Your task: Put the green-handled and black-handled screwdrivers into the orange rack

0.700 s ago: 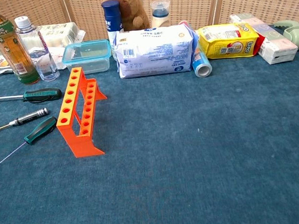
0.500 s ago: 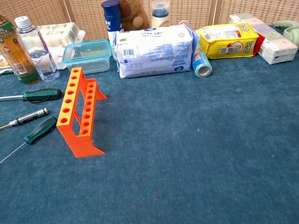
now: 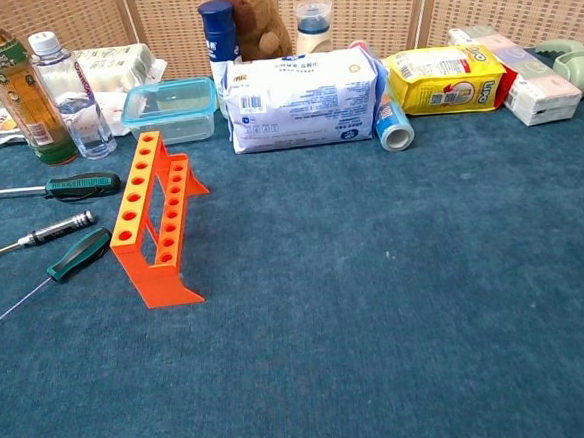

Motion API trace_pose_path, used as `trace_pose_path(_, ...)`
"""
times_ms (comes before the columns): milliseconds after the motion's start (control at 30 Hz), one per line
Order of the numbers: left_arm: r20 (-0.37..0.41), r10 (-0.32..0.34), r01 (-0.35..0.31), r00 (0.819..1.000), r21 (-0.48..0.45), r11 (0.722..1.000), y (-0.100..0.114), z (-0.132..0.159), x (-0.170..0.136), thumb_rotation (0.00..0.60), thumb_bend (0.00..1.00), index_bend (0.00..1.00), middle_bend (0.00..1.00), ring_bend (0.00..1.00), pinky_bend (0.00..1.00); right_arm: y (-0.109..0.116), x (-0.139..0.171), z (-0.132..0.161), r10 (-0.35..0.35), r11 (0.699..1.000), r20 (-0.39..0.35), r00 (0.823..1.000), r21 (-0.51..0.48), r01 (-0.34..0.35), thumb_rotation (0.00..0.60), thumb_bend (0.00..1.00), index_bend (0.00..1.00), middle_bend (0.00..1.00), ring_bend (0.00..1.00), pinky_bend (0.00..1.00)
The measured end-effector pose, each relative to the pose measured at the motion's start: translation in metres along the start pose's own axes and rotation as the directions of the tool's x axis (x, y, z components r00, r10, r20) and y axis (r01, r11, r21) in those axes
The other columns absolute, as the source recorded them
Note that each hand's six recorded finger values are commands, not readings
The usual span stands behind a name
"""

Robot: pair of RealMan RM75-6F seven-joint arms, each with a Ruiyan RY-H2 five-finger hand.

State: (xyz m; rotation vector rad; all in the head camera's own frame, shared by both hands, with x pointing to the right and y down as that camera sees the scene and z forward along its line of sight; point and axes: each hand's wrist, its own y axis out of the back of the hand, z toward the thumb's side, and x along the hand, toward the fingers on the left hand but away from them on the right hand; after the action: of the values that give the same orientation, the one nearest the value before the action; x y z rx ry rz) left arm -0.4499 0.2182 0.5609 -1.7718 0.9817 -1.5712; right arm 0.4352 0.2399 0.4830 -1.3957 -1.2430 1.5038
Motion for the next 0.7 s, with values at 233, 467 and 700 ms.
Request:
trace_pose_path(233,-0.020,0.020,-0.019,1.000,0.020,1.000,-0.008,0.014,0.021,0.600,0.00,0.27,0.96,0.89,0.87,0.003,0.000,-0.002,0.005,1.000,-0.007,1.000,-0.031,-0.006,0.600,0.00,0.07,0.00,0.00,0.00)
trace_pose_path(467,-0.060,-0.060,0.064,0.996,0.070,0.995,-0.018,0.029,0.050,0.600,0.00,0.27,0.96,0.89,0.87,0.007,0.001,-0.004,0.006,0.999,-0.008,1.000,-0.051,-0.006,0.600,0.00,0.07,0.00,0.00,0.00)
trace_pose_path(700,-0.051,-0.230,0.233,0.972,0.052,0.971,-0.042,0.056,0.081,0.600,0.00,0.28,0.96,0.89,0.87,0.007,0.001,-0.004,0.013,0.998,-0.009,1.000,-0.056,-0.013,0.600,0.00,0.08,0.00,0.00,0.00)
